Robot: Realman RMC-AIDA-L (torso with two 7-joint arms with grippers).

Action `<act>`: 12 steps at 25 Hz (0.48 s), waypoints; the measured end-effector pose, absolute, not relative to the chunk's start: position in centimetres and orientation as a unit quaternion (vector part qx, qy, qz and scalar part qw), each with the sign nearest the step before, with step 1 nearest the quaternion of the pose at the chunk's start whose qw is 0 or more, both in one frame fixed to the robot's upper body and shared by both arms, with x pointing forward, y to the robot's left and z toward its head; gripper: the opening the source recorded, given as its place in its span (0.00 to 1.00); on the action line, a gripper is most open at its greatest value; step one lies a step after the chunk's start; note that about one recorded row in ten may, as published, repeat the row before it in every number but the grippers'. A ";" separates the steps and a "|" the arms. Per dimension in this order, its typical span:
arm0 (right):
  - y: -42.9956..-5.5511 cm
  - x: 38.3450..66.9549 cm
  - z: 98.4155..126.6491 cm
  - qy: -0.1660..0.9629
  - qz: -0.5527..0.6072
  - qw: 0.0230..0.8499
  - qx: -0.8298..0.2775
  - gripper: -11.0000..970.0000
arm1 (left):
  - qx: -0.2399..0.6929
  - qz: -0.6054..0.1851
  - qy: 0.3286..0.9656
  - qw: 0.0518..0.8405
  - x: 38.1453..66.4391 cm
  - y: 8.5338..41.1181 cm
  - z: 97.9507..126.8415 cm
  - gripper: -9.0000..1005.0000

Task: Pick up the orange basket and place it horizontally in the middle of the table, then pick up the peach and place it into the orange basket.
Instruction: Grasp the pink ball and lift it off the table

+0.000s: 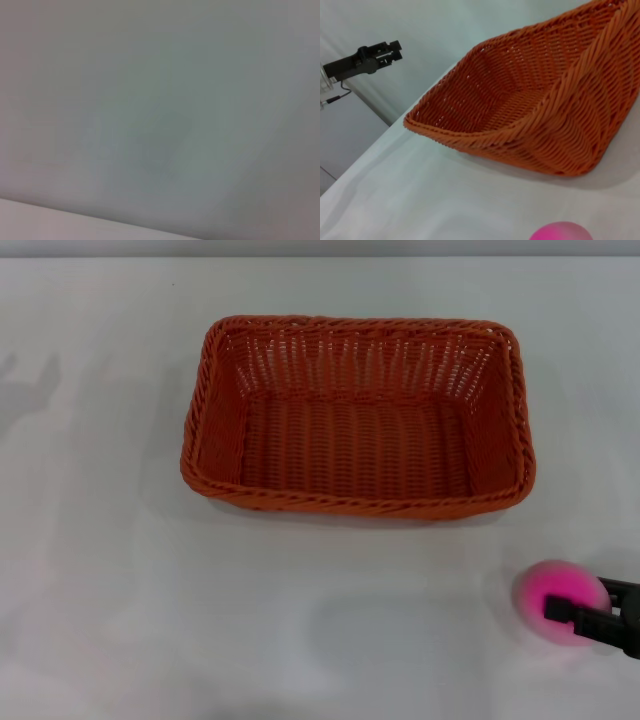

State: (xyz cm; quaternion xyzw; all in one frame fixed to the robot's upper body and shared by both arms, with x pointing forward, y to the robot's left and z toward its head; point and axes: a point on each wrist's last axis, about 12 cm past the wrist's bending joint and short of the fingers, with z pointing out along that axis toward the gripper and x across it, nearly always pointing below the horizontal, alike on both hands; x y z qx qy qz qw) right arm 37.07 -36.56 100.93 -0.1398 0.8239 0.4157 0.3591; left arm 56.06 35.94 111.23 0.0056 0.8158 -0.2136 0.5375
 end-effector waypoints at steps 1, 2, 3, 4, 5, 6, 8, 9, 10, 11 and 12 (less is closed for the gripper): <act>-36.6 37.1 101.0 0.823 0.416 0.361 -0.139 0.53 | 0.006 -0.214 0.816 0.537 56.1 35.9 111.2 0.59; -36.6 37.1 101.1 0.822 0.417 0.363 -0.138 0.52 | 0.006 -0.214 0.816 0.537 56.1 35.9 111.2 0.59; -36.7 37.1 101.2 0.820 0.419 0.365 -0.135 0.51 | 0.006 -0.214 0.816 0.537 56.1 35.9 111.2 0.59; -36.8 37.1 101.3 0.819 0.421 0.366 -0.132 0.50 | 0.006 -0.214 0.816 0.538 56.1 35.9 111.2 0.59; -36.8 37.1 101.3 0.819 0.423 0.365 -0.131 0.49 | 0.006 -0.214 0.816 0.538 56.1 35.9 111.2 0.59; -36.8 37.2 101.3 0.819 0.424 0.364 -0.130 0.48 | 0.006 -0.213 0.816 0.538 56.1 35.9 111.2 0.59; -36.8 37.2 101.3 0.820 0.424 0.362 -0.130 0.47 | 0.006 -0.213 0.815 0.538 56.1 36.0 111.3 0.59; -36.8 37.1 101.3 0.820 0.425 0.361 -0.131 0.46 | 0.007 -0.213 0.815 0.538 56.1 35.9 111.3 0.59; -36.8 37.1 101.3 0.820 0.425 0.360 -0.130 0.46 | 0.006 -0.213 0.815 0.538 56.2 35.9 111.3 0.59; -36.8 37.1 101.3 0.820 0.426 0.359 -0.129 0.45 | 0.006 -0.213 0.815 0.538 56.2 35.9 111.3 0.59; -36.8 37.1 101.4 0.820 0.428 0.358 -0.129 0.45 | 0.007 -0.213 0.815 0.538 56.2 35.9 111.3 0.59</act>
